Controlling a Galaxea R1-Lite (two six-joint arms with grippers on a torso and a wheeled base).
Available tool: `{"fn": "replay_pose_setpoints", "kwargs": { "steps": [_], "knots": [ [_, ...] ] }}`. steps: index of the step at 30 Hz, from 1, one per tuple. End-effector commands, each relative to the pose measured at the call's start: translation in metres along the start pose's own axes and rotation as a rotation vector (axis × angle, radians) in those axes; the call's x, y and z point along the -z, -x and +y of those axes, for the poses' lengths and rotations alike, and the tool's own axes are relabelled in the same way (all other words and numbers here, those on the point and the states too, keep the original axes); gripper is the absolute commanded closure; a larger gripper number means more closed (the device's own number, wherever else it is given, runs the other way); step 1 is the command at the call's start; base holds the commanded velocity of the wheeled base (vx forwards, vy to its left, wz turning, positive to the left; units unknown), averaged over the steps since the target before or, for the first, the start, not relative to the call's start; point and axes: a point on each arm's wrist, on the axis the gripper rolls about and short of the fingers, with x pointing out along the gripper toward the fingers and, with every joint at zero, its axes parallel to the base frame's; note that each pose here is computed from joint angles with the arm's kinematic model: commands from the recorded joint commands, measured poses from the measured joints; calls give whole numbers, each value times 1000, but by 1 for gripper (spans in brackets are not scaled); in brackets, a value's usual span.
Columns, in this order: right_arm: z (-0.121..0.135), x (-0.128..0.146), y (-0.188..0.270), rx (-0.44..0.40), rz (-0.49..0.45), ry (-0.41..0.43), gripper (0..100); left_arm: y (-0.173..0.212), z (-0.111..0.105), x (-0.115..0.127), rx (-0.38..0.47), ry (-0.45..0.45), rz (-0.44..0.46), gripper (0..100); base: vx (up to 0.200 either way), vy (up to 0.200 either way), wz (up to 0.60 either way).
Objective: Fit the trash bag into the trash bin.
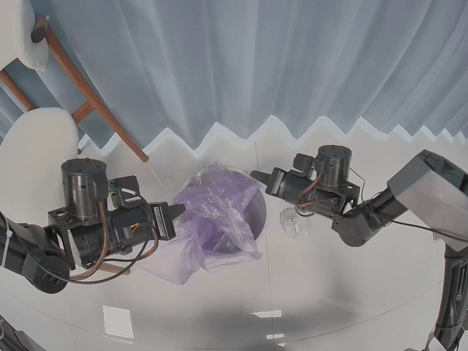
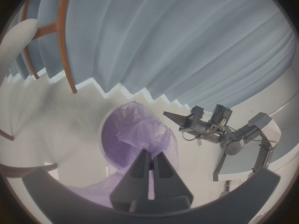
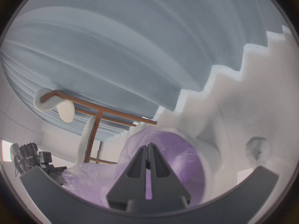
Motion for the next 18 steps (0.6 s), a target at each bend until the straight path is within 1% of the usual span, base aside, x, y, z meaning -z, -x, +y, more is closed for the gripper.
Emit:
{"fn": "replay_pose_setpoints", "kwargs": {
  "steps": [1,2,3,4,5,7,9,12,13,15,18],
  "knots": [
    [-22,-22,61,131,-21,131,100,-13,10,5,-29,11,19,100,0,0,0],
    [-29,-19,66,153,-14,166,100,-13,10,4,-27,11,14,100,0,0,0],
    [-29,-19,66,153,-14,166,100,-13,10,4,-27,11,14,100,0,0,0],
    [-41,-5,80,188,11,244,100,-14,9,3,-18,8,-2,100,0,0,0],
    [-45,5,87,193,21,272,100,-14,9,2,-13,8,-14,100,0,0,0],
    [-46,17,93,186,26,285,100,-14,7,-1,-1,4,-37,100,0,0,0],
    [-42,30,99,158,26,297,100,-14,4,-4,20,7,-73,100,0,0,0],
    [-32,50,101,117,84,301,100,-14,0,-11,50,29,-126,100,0,0,0],
    [-29,55,101,109,100,304,0,-14,-1,-13,56,34,-142,100,0,0,0],
    [-22,60,98,84,109,305,0,-14,-2,-15,63,39,-157,100,0,0,0],
    [-19,65,94,62,106,321,0,-14,-2,-15,66,39,-157,100,0,0,0]
  ]
}}
